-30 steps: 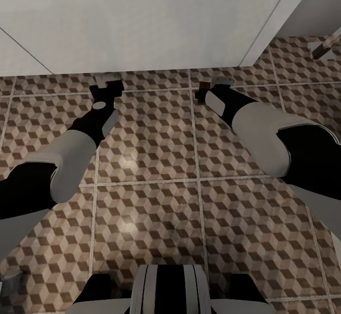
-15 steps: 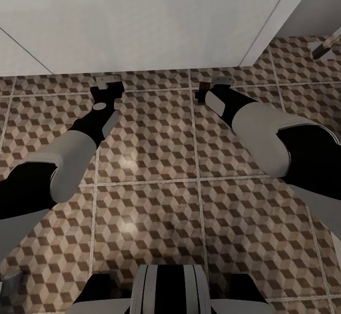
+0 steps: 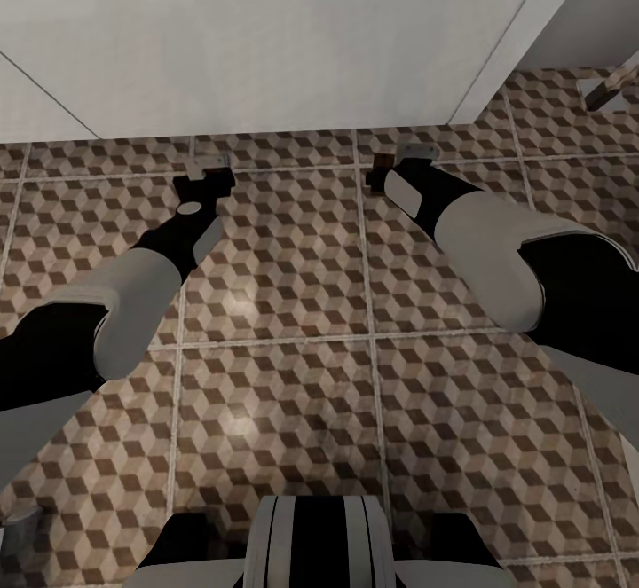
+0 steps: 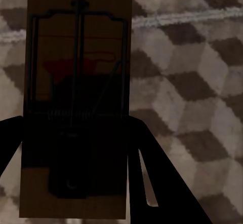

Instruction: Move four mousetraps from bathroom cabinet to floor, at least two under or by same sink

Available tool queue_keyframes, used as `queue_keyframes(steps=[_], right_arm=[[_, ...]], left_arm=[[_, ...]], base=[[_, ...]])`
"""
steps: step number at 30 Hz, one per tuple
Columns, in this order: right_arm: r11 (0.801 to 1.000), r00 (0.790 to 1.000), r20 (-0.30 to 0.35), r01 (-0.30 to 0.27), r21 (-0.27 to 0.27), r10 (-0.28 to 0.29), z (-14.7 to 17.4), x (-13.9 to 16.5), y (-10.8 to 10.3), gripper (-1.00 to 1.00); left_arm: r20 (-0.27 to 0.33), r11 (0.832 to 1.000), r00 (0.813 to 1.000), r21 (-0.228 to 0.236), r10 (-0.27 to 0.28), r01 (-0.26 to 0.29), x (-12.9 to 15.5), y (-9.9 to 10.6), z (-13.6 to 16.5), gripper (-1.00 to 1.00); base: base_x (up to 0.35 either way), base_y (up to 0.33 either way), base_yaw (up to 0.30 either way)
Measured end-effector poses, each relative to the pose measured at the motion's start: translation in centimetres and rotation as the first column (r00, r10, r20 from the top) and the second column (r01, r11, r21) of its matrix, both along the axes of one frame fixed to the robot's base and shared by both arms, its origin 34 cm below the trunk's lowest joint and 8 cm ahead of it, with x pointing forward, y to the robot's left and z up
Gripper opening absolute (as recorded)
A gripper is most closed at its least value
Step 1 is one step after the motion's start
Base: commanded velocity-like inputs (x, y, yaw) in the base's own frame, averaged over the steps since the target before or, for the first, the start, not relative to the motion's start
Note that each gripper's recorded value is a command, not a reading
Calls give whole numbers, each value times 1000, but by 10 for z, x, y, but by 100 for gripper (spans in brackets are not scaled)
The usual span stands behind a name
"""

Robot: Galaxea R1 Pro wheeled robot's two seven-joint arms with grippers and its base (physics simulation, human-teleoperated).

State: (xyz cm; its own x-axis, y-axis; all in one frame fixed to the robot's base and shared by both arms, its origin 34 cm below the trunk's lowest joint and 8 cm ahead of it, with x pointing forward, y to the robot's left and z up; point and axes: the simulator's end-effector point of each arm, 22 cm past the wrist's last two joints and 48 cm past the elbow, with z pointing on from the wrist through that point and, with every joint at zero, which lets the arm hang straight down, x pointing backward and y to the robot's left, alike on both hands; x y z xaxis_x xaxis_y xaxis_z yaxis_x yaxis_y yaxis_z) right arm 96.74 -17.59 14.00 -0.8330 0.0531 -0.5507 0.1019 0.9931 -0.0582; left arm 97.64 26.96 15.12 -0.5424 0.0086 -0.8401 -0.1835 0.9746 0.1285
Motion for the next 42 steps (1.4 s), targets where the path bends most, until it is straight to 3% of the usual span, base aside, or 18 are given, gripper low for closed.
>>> queue_keyframes(steps=[11, 34, 35, 42], right_arm=[[1000, 1000, 2, 0, 0, 0, 1, 1, 0, -100], [1000, 1000, 2, 0, 0, 0, 0, 0, 0, -100], [1000, 1000, 2, 0, 0, 0, 0, 0, 0, -100], [1000, 1000, 1, 0, 0, 0, 0, 0, 0, -100]], left_arm=[[-35, 1000, 999, -2, -7, 7, -6, -1, -9, -100], [-41, 1000, 999, -2, -7, 7, -7, -1, -10, -100], [-40, 1000, 999, -2, -7, 7, -7, -1, -10, 100], [-40, 1000, 999, 1, -3, 3, -7, 1, -10, 100]], base=[[0, 0, 0], [0, 0, 0], [0, 0, 0], [0, 0, 0]])
